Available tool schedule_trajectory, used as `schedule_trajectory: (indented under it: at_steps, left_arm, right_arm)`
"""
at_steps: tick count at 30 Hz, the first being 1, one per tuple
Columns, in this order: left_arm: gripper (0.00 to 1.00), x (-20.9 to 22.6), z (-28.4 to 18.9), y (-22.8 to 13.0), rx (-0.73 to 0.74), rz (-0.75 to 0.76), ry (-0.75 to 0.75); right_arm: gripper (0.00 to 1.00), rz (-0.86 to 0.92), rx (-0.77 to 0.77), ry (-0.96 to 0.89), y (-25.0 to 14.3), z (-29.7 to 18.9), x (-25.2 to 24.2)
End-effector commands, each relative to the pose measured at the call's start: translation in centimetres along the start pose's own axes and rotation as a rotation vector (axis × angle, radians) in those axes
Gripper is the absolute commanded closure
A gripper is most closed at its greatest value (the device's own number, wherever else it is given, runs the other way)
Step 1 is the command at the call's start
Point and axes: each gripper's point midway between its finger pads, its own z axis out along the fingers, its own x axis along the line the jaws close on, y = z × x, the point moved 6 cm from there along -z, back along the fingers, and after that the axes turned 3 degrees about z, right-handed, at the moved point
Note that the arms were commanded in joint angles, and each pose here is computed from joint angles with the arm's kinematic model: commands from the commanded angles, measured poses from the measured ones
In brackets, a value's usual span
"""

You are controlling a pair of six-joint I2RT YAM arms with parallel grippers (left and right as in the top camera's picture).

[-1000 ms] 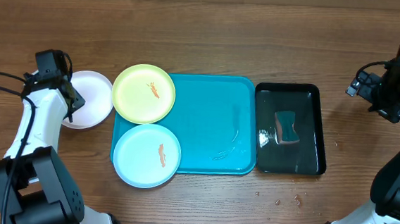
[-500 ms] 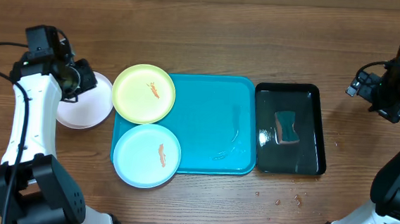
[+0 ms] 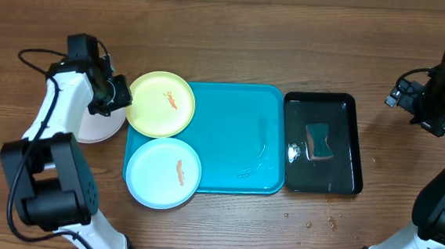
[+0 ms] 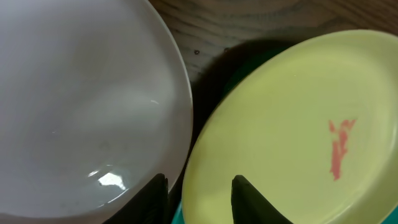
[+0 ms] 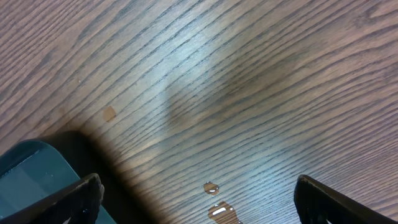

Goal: Clean dirty plates on tray and stack at the side
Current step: 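Move left gripper to the yellow plate rim and pinch it, then slide the yellow plate right to the tray center with left gripper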

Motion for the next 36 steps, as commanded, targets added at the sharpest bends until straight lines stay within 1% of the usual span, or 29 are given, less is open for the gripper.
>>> schedule_trajectory:
  at_steps: [1, 3, 6, 8, 10, 14, 21, 25, 28, 32, 36]
  left_arm:
    - [0.66, 0.1, 1.8, -0.6, 0.056, 0.011, -0.001]
    - [0.68, 0.2, 2.3, -0.8, 0.068, 0.009, -0.001]
    - [0.69, 0.3, 2.6, -0.9, 0.078, 0.007, -0.001]
    - [0.75, 0.3, 2.7, -0.9, 0.079, 0.008, -0.001]
    - [0.83, 0.2, 2.7, -0.9, 0.080, 0.008, -0.002]
    - [0.89, -0.4, 2.7, -0.9, 0.078, 0.019, -0.017]
    - [0.96, -4.6, 1.8, -1.0, 0.099, 0.105, -0.188]
    - [0.96, -7.6, 1.3, -1.9, 0.140, 0.154, -0.259]
    - [0.96, -9.2, 1.4, -3.1, 0.175, 0.192, -0.261]
    - [0.96, -11.2, 1.6, -4.0, 0.186, 0.253, -0.254]
    - [0.95, -12.0, 1.3, -3.9, 0.167, 0.284, -0.232]
  right_arm:
    - [0.00, 0.001, -0.045, 0.013, 0.7, -1.3, 0.2]
    - [0.00, 0.001, -0.044, 0.013, 0.7, -1.3, 0.2]
    - [0.00, 0.001, -0.045, 0.013, 0.7, -1.3, 0.2]
    - [0.00, 0.001, -0.044, 0.013, 0.7, -1.3, 0.2]
    - [0.00, 0.001, -0.045, 0.013, 0.7, -1.3, 0.2]
    - [0.00, 0.001, -0.044, 0.013, 0.7, -1.3, 0.2]
    - [0.00, 0.001, -0.045, 0.013, 0.7, -1.3, 0.2]
    - [0.00, 0.001, -0.044, 0.013, 0.7, -1.3, 0.2]
    - [0.00, 0.000, -0.045, 0.014, 0.7, -1.3, 0.2]
    - [0.00, 0.001, -0.044, 0.013, 0.7, -1.3, 0.2]
    - [0.00, 0.001, -0.044, 0.013, 0.7, -1.3, 0.2]
